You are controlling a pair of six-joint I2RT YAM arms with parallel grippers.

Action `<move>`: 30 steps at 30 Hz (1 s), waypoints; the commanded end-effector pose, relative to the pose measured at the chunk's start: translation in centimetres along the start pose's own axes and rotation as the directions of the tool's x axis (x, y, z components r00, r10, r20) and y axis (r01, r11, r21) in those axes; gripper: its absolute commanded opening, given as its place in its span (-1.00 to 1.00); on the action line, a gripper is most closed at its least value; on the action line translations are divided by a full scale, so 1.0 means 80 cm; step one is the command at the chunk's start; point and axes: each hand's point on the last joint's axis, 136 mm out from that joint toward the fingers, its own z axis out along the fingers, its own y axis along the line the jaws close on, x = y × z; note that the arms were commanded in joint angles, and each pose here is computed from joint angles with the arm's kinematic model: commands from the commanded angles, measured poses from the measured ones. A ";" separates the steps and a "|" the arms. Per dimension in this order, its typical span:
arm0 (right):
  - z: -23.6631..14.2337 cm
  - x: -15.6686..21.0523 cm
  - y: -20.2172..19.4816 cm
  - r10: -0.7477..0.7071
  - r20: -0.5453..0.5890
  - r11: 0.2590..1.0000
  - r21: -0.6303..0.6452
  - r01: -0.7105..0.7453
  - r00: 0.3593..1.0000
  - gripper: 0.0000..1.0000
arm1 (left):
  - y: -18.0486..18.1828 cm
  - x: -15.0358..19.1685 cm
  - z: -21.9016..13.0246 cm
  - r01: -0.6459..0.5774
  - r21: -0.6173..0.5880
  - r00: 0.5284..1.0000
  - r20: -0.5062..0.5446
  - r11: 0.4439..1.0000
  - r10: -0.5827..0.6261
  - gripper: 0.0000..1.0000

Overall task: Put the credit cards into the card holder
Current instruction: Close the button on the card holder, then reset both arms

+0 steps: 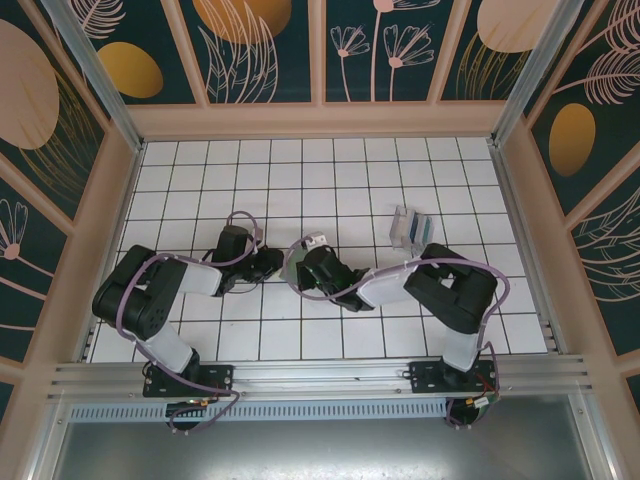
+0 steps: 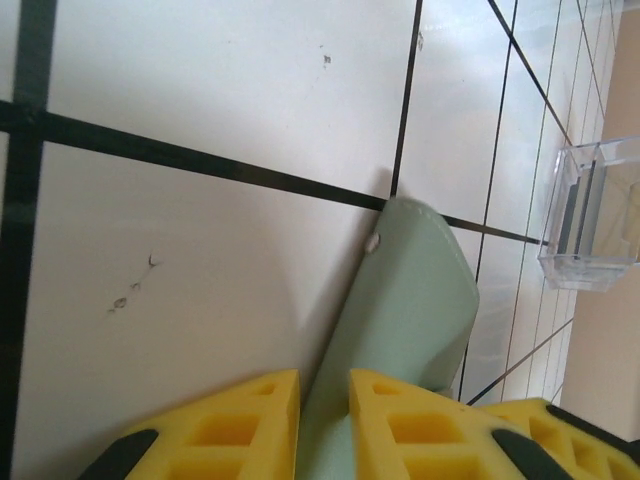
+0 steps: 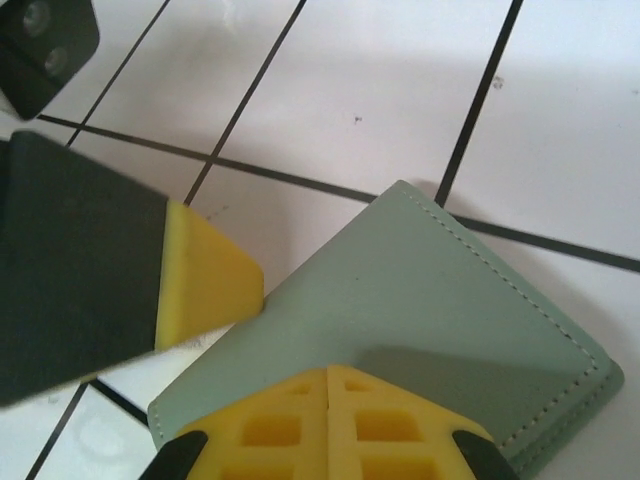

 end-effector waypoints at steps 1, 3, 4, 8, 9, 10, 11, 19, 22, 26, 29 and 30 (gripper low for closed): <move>-0.012 0.036 -0.020 0.002 -0.103 1.000 -0.002 -0.002 0.995 -0.98 | 0.037 0.016 0.008 0.042 -0.091 0.999 -0.002 0.995 -0.042 -0.56; -0.018 0.014 -0.015 0.001 -0.080 1.000 -0.015 -0.002 0.997 -0.71 | 0.021 0.011 0.001 0.011 -0.059 1.000 0.012 0.998 -0.010 -0.55; -0.020 0.001 -0.011 -0.004 -0.069 1.000 -0.029 0.002 0.998 -0.59 | 0.015 0.008 -0.001 -0.005 -0.053 1.000 0.018 0.999 0.006 -0.54; -0.051 -0.070 0.017 -0.019 0.043 0.997 -0.077 0.022 0.999 -0.20 | -0.010 -0.014 -0.019 -0.088 -0.066 0.992 0.080 0.994 0.093 -0.32; -0.062 -0.088 0.021 -0.021 0.078 0.997 -0.079 0.028 0.997 -0.15 | -0.017 -0.022 -0.026 -0.109 -0.079 0.988 0.106 0.991 0.117 -0.27; -0.075 -0.106 0.024 -0.023 0.114 0.996 -0.080 0.032 0.993 -0.11 | -0.023 -0.029 -0.032 -0.127 -0.090 0.982 0.131 0.988 0.138 -0.24; -0.090 -0.124 0.023 -0.024 0.149 0.997 -0.067 0.034 0.989 -0.08 | -0.030 -0.038 -0.040 -0.145 -0.105 0.974 0.160 0.984 0.161 -0.20; -0.245 -0.222 -0.040 -0.082 0.454 0.985 0.171 0.003 0.887 0.31 | -0.106 -0.103 -0.154 -0.328 -0.237 0.785 0.470 0.914 0.404 0.84; -0.289 -0.230 -0.104 -0.087 0.530 0.940 0.324 -0.106 0.843 0.49 | -0.119 -0.119 -0.206 -0.365 -0.331 0.649 0.579 0.870 0.493 0.97; -0.304 -0.215 -0.190 -0.126 0.517 0.870 0.467 -0.156 0.847 0.98 | -0.103 -0.132 -0.254 -0.332 -0.494 0.487 0.640 0.803 0.595 0.98; -0.303 -0.188 -0.246 -0.171 0.488 0.796 0.580 -0.172 0.856 0.98 | -0.086 -0.131 -0.255 -0.381 -0.609 0.389 0.577 0.696 0.718 0.98; -0.307 -0.180 -0.268 -0.167 0.492 0.768 0.608 -0.200 0.855 0.98 | -0.078 -0.130 -0.253 -0.394 -0.638 0.355 0.558 0.661 0.750 0.97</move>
